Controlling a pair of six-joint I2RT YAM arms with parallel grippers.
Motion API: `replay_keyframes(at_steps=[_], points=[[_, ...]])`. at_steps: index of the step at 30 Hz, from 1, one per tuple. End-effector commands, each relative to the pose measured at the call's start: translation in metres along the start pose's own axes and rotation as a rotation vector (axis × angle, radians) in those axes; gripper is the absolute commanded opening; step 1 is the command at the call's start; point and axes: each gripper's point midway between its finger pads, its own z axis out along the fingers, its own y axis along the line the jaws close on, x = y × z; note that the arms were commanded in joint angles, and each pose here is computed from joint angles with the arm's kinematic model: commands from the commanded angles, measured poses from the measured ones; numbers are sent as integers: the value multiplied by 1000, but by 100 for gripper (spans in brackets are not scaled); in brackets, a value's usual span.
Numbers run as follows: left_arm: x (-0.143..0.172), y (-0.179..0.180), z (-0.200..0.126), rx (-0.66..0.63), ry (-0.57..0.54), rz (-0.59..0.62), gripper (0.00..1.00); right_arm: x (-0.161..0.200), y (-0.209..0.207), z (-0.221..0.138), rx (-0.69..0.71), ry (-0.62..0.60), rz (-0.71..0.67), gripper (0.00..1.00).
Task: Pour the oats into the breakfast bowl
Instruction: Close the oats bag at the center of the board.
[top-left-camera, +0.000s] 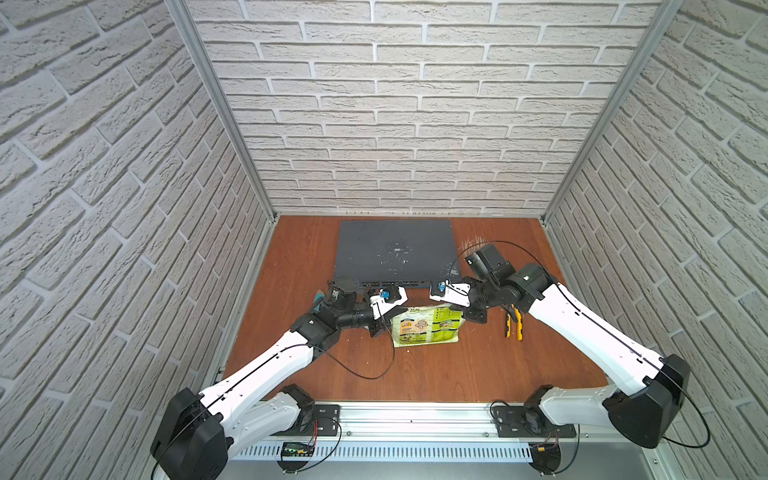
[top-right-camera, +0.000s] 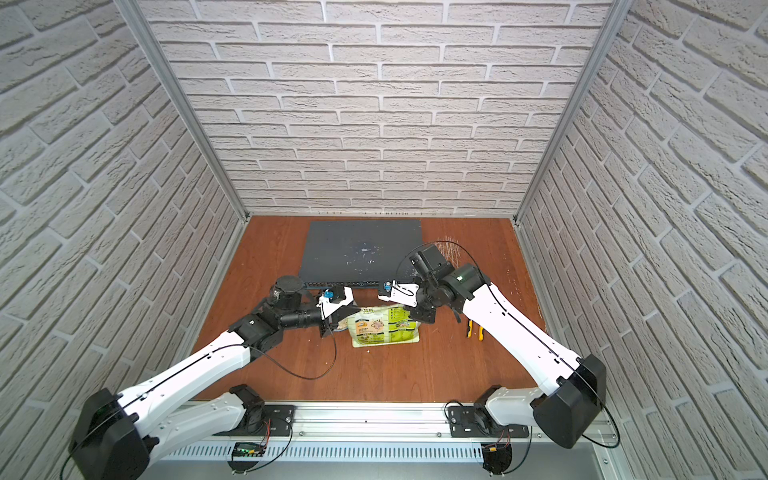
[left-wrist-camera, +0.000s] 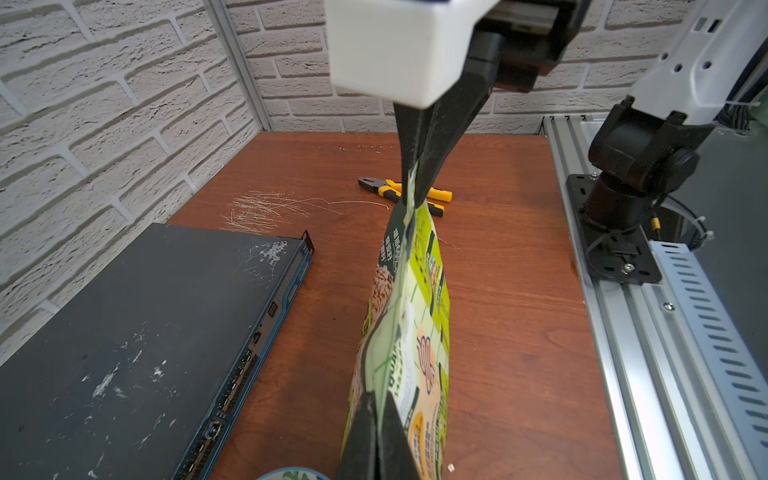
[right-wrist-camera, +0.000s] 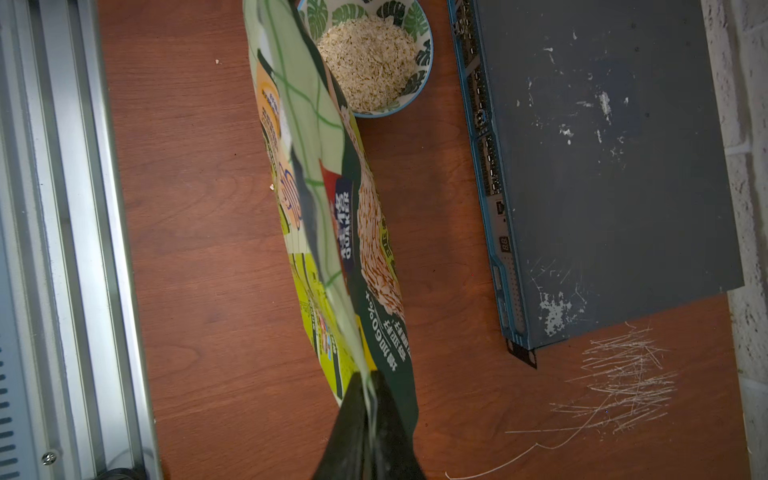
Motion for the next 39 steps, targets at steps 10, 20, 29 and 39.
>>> replay_keyframes(at_steps=[10,20,29,39], points=[[-11,10,12,13,-31,6,31,6,5,-11,9,-9,27,4],[-12,8,9,-10,-39,30,0,-2,4,-14,7,-39,40,23],[-3,7,0,-44,-27,0,27,-55,21,6,-78,-156,-48,44],[6,6,-9,-85,-23,-3,0,-78,30,27,-168,-167,-109,3]])
